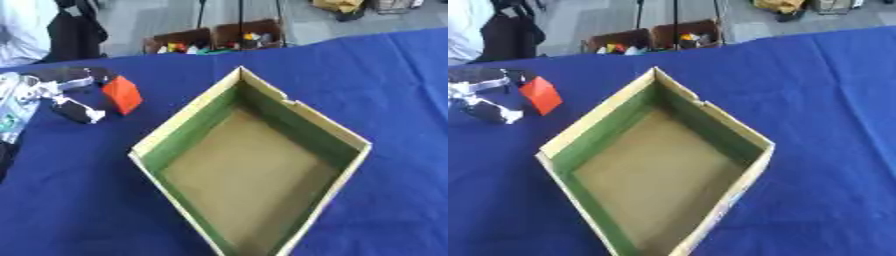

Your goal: Pick up objects on the table and place them in the box.

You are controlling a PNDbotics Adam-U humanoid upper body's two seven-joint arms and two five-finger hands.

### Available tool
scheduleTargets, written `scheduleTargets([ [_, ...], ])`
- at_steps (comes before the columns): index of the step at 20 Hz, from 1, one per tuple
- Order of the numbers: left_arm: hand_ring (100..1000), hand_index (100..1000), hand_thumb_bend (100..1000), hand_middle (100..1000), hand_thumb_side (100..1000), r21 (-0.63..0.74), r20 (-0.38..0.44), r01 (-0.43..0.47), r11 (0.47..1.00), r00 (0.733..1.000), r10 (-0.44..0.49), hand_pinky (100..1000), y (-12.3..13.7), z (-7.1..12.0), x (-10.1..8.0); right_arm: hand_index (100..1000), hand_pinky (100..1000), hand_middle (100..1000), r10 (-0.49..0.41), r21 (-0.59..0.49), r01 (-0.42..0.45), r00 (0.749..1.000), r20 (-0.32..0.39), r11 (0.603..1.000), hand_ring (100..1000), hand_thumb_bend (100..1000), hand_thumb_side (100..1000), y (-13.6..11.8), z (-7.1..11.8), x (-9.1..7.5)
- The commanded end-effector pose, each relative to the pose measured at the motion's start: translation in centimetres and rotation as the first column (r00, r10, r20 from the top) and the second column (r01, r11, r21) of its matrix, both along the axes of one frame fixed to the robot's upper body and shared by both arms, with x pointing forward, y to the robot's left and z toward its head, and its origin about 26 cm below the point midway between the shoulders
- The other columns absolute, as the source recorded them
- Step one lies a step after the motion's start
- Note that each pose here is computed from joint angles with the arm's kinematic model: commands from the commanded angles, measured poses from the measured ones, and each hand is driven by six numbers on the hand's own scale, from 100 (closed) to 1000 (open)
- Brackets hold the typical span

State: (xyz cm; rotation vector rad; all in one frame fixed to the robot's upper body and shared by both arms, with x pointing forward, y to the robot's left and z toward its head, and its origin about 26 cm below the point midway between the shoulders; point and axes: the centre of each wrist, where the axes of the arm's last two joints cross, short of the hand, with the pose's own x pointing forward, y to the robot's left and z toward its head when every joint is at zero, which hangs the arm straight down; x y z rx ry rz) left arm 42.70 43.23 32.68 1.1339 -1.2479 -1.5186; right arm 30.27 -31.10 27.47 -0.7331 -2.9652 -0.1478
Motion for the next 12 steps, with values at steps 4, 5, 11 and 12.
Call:
scheduleTargets([
  [4, 898, 1000, 111, 1000, 285, 0.137, 0.077, -0.029, 0.99, 0.997, 0.018, 748, 0.11, 2.89, -1.33, 758, 744, 801, -0.006, -0.017, 0.006, 1.0, 0.016, 1.0, 689, 106, 640, -0.16, 0.6, -0.46],
  [5, 897, 1000, 112, 1000, 290, 0.145, 0.082, -0.028, 0.989, 0.997, 0.016, 747, 0.04, 2.94, -1.33, 757, 744, 801, -0.006, -0.017, 0.006, 1.0, 0.014, 1.0, 688, 106, 639, -0.17, 0.56, -0.46],
  [11, 882, 1000, 294, 984, 442, 0.142, 0.059, -0.04, 0.989, 0.998, 0.032, 742, -0.07, 2.82, -1.1, 755, 744, 800, -0.004, -0.018, 0.005, 1.0, 0.009, 1.0, 687, 105, 641, -0.15, 0.47, -0.46],
  [12, 880, 1000, 371, 976, 499, 0.118, 0.023, -0.045, 0.992, 0.999, 0.042, 740, 0.02, 2.54, -0.91, 755, 744, 800, -0.005, -0.018, 0.005, 1.0, 0.009, 1.0, 688, 106, 635, -0.16, 0.46, -0.46],
])
